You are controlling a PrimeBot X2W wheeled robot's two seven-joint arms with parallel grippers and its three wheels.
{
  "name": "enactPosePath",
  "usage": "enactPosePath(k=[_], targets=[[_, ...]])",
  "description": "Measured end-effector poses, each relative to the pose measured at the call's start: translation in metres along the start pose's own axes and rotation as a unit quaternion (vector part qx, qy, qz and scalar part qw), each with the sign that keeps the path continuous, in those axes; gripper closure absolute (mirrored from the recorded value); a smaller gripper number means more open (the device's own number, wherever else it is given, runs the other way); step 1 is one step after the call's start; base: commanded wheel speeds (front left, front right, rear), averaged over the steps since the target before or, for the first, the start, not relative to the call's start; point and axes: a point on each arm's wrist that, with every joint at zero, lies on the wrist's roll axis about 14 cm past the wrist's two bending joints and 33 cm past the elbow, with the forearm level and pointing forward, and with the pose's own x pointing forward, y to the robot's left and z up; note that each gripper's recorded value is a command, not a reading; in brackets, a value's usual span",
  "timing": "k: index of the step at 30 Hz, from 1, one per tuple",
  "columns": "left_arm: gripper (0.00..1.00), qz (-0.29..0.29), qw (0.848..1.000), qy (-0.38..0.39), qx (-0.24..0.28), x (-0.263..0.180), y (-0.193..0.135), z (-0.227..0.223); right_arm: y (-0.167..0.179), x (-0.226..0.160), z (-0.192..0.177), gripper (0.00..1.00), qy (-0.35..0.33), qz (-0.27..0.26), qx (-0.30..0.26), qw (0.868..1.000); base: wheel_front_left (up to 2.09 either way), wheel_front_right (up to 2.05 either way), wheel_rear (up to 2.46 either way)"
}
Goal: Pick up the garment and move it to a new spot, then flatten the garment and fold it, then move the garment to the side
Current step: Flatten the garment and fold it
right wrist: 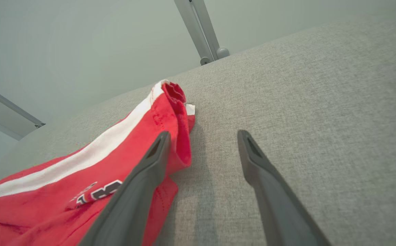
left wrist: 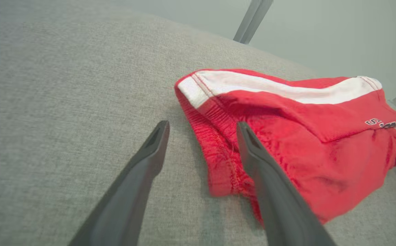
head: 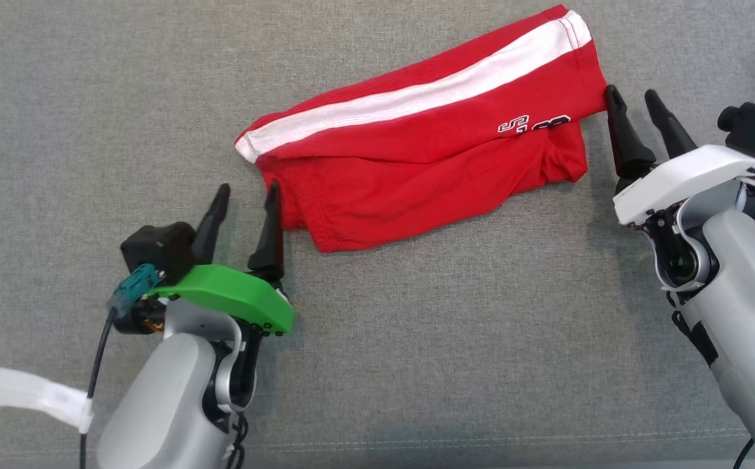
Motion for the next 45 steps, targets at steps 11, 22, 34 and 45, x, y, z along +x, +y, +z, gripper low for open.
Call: enactPosePath(k=[11, 22, 34, 45], targets=[[0.0, -0.002, 0.993, -0.097, 0.06, -0.034, 0.002, 0.044, 0.015, -0.019, 0.01, 0.0, -0.006, 0.016, 0.001, 1.0, 0.0, 0.0, 0.0], [0.0, -0.024, 0.991, -0.104, 0.085, -0.041, -0.012, 0.041, 0.011, -0.021, 0.002, 0.0, 0.022, 0.009, 0.004, 1.0, 0.0, 0.0, 0.0], [0.0, 0.014, 0.991, -0.108, 0.077, -0.053, 0.009, 0.039, 0.023, 0.02, -0.045, 0.0, 0.145, 0.005, 0.026, 0.989, 0.0, 0.0, 0.0], [0.0, 0.081, 0.988, -0.107, 0.079, -0.089, 0.046, 0.035, 0.055, 0.009, -0.063, 1.0, 0.15, 0.021, 0.137, 0.979, 0.0, 0.0, 0.0]])
